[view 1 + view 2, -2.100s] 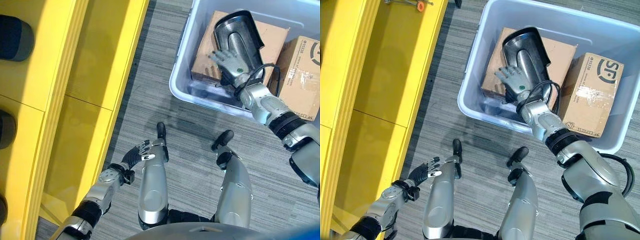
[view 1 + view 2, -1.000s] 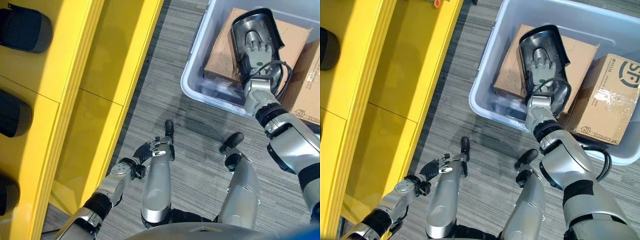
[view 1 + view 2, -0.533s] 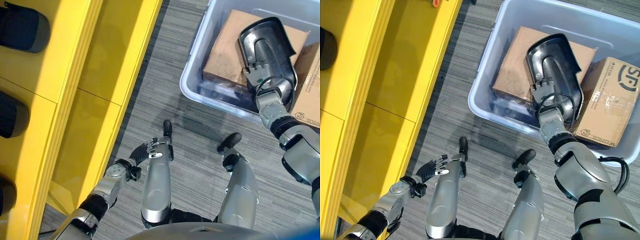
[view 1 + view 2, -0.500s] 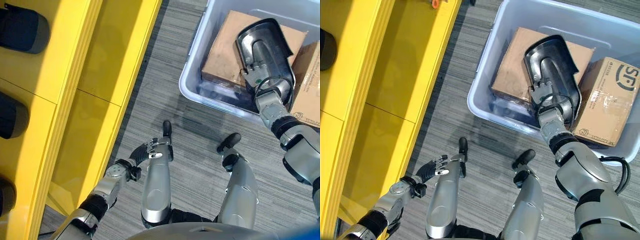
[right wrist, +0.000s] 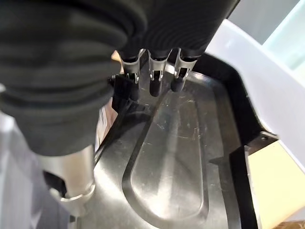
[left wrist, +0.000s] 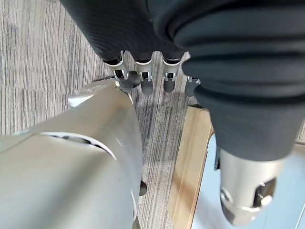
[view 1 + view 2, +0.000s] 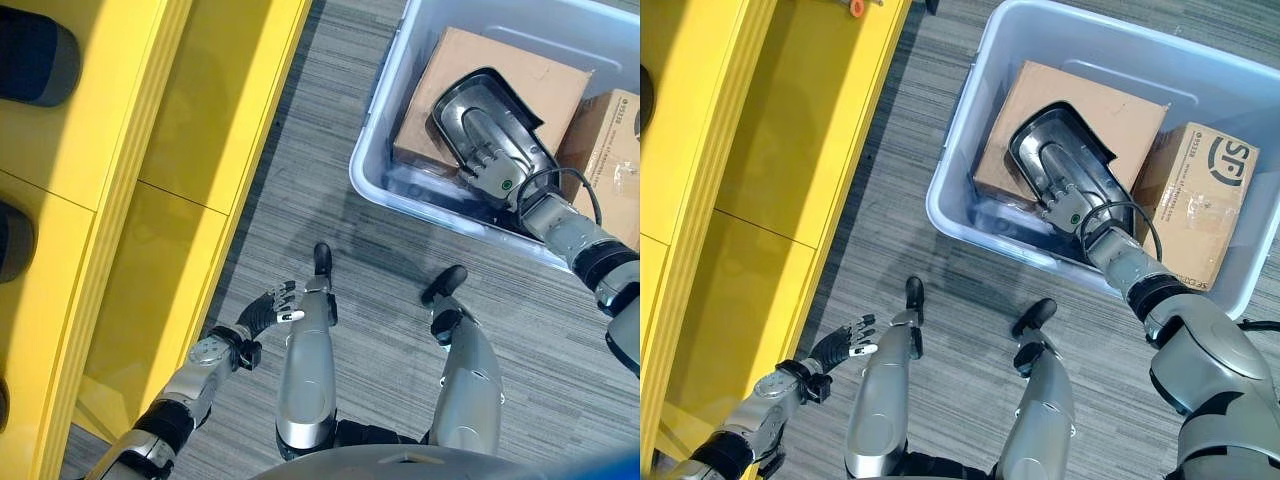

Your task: Move parts from the plastic box to the shelf.

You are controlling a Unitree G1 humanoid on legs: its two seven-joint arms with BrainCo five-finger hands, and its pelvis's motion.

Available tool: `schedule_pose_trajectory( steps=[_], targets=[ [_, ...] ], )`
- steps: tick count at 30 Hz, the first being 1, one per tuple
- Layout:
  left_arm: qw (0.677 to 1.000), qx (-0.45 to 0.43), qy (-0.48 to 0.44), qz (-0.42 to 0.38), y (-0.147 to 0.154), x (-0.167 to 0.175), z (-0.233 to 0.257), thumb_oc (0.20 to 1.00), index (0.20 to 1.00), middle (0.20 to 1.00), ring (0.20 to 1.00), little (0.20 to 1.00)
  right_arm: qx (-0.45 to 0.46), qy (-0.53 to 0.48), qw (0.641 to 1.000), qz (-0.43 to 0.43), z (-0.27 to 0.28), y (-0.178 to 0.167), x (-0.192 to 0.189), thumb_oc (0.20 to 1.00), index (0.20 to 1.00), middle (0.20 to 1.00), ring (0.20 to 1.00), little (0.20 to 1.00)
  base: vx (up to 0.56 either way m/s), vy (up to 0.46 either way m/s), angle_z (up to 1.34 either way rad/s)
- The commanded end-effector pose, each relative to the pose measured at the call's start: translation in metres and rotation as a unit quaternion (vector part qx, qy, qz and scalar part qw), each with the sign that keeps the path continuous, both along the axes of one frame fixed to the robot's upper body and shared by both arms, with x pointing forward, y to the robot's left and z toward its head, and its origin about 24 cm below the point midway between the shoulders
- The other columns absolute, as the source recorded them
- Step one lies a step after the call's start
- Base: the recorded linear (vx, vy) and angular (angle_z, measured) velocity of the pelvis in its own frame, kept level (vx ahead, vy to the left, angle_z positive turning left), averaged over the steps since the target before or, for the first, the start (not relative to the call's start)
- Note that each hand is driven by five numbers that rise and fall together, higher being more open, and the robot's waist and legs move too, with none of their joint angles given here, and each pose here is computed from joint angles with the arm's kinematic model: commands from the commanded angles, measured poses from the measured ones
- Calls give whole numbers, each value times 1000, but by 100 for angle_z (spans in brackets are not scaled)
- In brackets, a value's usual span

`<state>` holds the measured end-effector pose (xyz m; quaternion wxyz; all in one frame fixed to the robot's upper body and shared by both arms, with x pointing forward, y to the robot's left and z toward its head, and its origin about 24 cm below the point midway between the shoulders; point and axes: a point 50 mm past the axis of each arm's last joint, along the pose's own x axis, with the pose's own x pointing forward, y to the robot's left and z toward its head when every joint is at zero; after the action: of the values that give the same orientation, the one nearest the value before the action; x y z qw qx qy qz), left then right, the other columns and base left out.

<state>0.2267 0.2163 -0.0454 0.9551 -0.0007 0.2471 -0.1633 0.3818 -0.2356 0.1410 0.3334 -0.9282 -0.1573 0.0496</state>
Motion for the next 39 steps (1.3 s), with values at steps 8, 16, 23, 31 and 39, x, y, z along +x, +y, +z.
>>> schedule_pose_trajectory(
  steps=[8, 16, 23, 31, 39],
  targets=[
    [999, 16, 13, -29, 0, -22, -14, 1000, 1000, 1000, 1000, 1000, -131, -132, 982, 28, 43, -15, 1, 1000, 1000, 1000, 1000, 1000, 10, 3, 0],
    [999, 10, 15, -42, -11, -22, -16, 1000, 1000, 1000, 1000, 1000, 411, -223, 879, -97, 75, -34, 7, 1000, 1000, 1000, 1000, 1000, 5, 31, 3],
    [999, -8, 15, -46, -32, -13, -13, 1000, 1000, 1000, 1000, 1000, 621, -260, 737, -54, 74, -7, 10, 1000, 1000, 1000, 1000, 1000, -2, 72, 0],
    [999, -23, 24, -42, -50, 2, -10, 1000, 1000, 1000, 1000, 1000, 689, -182, 693, -109, 50, 17, 15, 1000, 1000, 1000, 1000, 1000, 16, 87, -1],
    [999, -23, 24, -40, -56, 11, -5, 1000, 1000, 1000, 1000, 1000, 743, -200, 589, -246, 14, -3, 12, 1000, 1000, 1000, 1000, 1000, 0, 0, 0]
  ],
)
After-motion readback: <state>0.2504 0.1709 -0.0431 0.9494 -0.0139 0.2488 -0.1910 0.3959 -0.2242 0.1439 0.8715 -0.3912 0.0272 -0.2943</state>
